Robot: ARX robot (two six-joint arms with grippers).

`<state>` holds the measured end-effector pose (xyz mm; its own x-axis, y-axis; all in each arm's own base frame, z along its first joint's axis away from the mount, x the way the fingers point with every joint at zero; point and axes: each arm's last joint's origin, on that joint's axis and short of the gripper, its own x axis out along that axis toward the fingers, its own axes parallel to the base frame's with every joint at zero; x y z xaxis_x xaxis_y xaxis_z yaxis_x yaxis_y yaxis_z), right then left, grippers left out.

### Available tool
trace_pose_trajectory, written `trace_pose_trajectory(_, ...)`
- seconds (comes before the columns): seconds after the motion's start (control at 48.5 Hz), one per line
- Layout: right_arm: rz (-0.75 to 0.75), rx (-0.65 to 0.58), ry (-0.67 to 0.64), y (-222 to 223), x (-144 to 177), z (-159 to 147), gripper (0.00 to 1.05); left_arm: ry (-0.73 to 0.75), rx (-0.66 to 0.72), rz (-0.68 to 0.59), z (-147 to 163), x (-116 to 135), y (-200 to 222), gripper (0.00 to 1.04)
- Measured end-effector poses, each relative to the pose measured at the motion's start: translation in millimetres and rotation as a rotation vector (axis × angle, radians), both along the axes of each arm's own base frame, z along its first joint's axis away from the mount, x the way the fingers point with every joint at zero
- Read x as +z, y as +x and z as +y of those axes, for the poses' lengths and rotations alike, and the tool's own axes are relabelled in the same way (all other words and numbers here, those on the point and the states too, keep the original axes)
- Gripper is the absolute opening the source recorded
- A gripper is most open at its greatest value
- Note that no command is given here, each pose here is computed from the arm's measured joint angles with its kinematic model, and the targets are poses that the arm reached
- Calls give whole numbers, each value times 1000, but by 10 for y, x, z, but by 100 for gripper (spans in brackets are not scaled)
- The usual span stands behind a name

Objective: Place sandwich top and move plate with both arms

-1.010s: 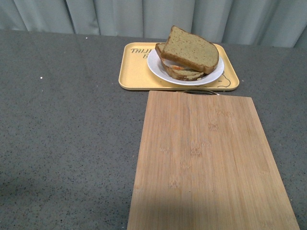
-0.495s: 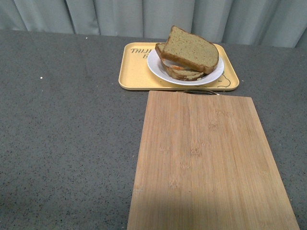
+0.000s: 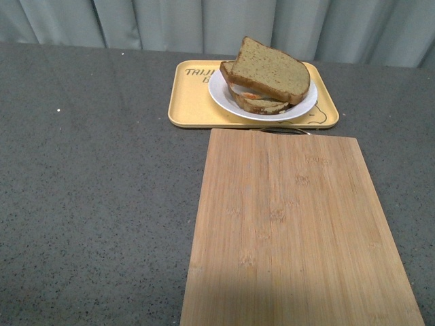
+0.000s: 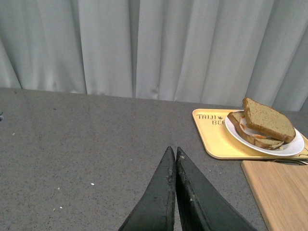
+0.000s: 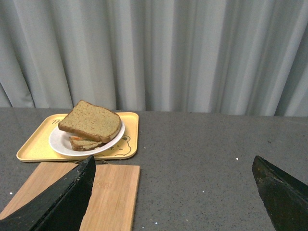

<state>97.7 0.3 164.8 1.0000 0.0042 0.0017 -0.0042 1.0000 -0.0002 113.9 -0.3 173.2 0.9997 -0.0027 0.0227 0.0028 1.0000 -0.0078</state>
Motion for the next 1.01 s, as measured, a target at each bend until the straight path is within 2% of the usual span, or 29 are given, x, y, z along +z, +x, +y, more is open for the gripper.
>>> trace_pose_trajectory(0.412,0,0,0,0,0,0,95,0,0,0,0,-5,-67,4)
trace_pose_trajectory(0.474,0,0,0,0,0,0,95,0,0,35,0,-53,-137,4)
trace_pose_trajectory(0.783,0,0,0,0,0,0,95,-1,0,7,0,-35,-171,4)
trace_pose_trajectory(0.865,0,0,0,0,0,0,95,0,0,6,0,-34,-171,16)
trace_pose_trajectory(1.01,0,0,0,0,0,0,95,0,0,6,0,-34,-171,48)
